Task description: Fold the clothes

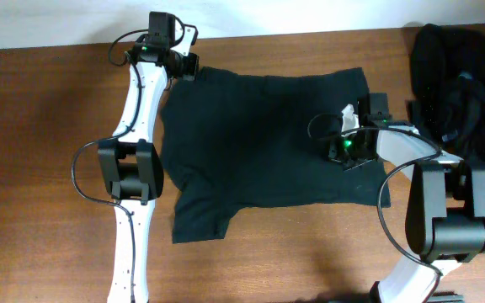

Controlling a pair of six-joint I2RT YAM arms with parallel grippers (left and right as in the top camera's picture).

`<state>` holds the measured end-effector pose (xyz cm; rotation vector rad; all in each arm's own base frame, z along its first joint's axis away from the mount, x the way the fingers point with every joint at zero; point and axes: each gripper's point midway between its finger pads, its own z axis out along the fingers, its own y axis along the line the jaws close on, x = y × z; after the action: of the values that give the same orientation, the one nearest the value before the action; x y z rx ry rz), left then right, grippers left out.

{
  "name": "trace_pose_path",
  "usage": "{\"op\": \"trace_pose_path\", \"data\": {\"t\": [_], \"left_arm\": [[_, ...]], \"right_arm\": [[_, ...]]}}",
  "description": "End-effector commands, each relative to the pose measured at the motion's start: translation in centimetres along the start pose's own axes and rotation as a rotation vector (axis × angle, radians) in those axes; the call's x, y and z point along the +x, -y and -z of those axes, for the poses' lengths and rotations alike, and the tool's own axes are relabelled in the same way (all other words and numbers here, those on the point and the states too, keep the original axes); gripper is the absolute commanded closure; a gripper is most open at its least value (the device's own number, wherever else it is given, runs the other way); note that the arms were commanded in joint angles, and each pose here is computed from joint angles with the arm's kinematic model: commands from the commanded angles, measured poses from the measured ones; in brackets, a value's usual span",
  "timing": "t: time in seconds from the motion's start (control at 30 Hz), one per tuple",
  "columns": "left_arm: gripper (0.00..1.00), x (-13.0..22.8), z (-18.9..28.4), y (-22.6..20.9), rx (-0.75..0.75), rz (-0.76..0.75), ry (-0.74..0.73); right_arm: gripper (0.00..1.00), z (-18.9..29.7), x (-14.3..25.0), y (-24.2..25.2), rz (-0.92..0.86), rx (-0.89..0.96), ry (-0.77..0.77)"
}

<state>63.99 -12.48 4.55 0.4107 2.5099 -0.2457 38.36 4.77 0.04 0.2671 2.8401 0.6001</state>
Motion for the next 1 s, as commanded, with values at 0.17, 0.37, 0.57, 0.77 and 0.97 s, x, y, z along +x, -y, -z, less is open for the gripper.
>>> {"op": "trace_pose_path", "data": {"t": [0.17, 0.37, 0.57, 0.77, 0.97], "left_arm": [[0.88, 1.3, -1.4, 0.7, 0.060, 0.005, -0.028], [0.85, 1.3, -1.0, 3.1, 0.208, 0.014, -0.024], [0.39, 1.5, -0.9, 2.8, 0.206, 0.021, -0.032], [0.38, 1.7, -1.3, 1.9, 0.157, 0.019, -0.038], [0.38, 2.6, -2.6, 1.5, 0.142, -0.012, -0.051]], "right_arm": [[0.96, -0.6, 0.7, 0.5, -0.018, 0.033, -0.016], [0.96, -0.6, 0.6, 0.4, -0.023, 0.032, -0.013], [0.96, -0.6, 0.6, 0.4, -0.024, 0.032, -0.014], [0.96, -0.6, 0.7, 0.4, -0.024, 0.028, -0.015], [0.96, -0.6, 0.7, 0.4, -0.024, 0.028, -0.015]]}}
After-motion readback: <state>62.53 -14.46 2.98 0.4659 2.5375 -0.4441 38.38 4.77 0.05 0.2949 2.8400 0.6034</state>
